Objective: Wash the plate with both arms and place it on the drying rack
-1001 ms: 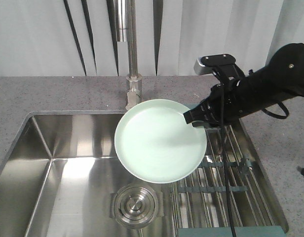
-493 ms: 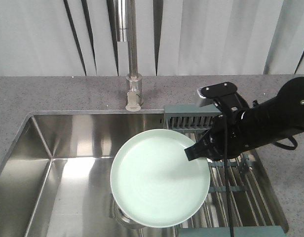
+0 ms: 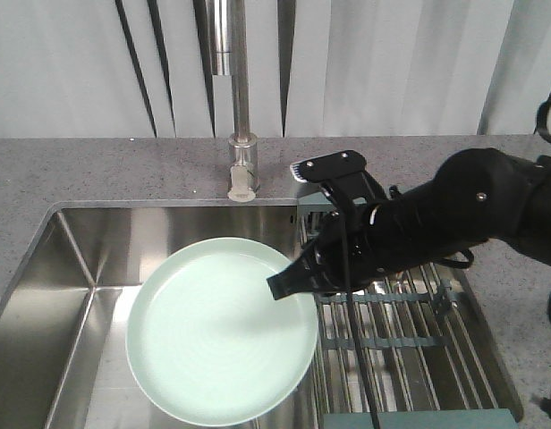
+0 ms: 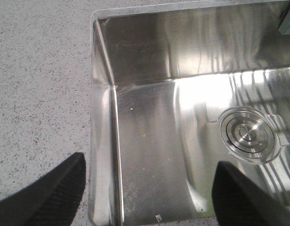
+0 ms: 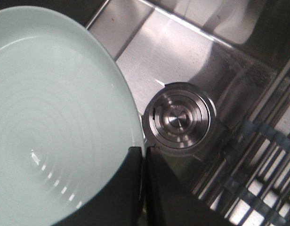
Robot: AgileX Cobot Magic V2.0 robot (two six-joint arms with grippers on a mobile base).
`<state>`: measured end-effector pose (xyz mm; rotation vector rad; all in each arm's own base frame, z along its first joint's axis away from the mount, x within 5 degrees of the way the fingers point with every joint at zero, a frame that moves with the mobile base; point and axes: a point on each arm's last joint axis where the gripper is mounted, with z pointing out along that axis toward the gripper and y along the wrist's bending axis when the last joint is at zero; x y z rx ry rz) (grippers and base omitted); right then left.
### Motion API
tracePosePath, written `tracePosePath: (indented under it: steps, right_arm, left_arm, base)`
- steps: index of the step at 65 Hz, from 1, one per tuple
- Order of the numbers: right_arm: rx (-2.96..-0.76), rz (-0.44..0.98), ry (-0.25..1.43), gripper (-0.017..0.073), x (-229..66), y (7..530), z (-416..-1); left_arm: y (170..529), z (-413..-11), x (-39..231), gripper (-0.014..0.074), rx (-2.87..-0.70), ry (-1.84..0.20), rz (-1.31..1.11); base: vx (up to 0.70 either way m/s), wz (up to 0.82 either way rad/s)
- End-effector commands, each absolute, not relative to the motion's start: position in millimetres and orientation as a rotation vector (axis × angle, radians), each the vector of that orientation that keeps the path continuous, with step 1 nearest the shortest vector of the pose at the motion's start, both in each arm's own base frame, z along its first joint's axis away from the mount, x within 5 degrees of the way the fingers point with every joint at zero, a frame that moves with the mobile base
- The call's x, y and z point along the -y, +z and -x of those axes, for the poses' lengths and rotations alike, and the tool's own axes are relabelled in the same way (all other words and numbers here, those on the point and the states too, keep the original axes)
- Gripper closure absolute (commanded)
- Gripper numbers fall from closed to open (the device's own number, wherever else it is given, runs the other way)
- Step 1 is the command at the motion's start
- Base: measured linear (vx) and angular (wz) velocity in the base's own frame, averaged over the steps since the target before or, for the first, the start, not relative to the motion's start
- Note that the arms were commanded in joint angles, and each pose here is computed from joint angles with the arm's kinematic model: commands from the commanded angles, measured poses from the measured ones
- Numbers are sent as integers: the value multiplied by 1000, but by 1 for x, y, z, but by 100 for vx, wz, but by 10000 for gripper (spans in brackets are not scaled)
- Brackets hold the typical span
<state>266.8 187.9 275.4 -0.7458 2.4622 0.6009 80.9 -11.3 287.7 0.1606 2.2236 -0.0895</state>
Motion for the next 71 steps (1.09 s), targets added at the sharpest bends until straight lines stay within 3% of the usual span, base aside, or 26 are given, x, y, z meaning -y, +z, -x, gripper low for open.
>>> tracePosePath:
  steps: [1, 19, 32, 55, 71]
  right_arm:
    - [-2352, 725, 635, 564, -202, 302, -278]
    - [-2314, 778, 609, 564, -228, 311, -319]
    - [-2306, 762, 600, 564, -223, 324, -348]
    - [-2341, 681, 493, 564, -173, 343, -377]
    - [-2392, 652, 380, 564, -138, 345, -370]
  left_arm:
    - [299, -85, 11, 74, -2149, -97, -138]
    - [299, -85, 11, 74, -2149, -97, -138]
    - [299, -85, 11, 74, -2149, -97, -138]
    - [299, -85, 11, 74, -2149, -97, -138]
    - [299, -85, 11, 74, -2149, -97, -138]
  base:
    - [0, 0]
    - [0, 0]
    - [0, 0]
    - [0, 0]
    - [0, 0]
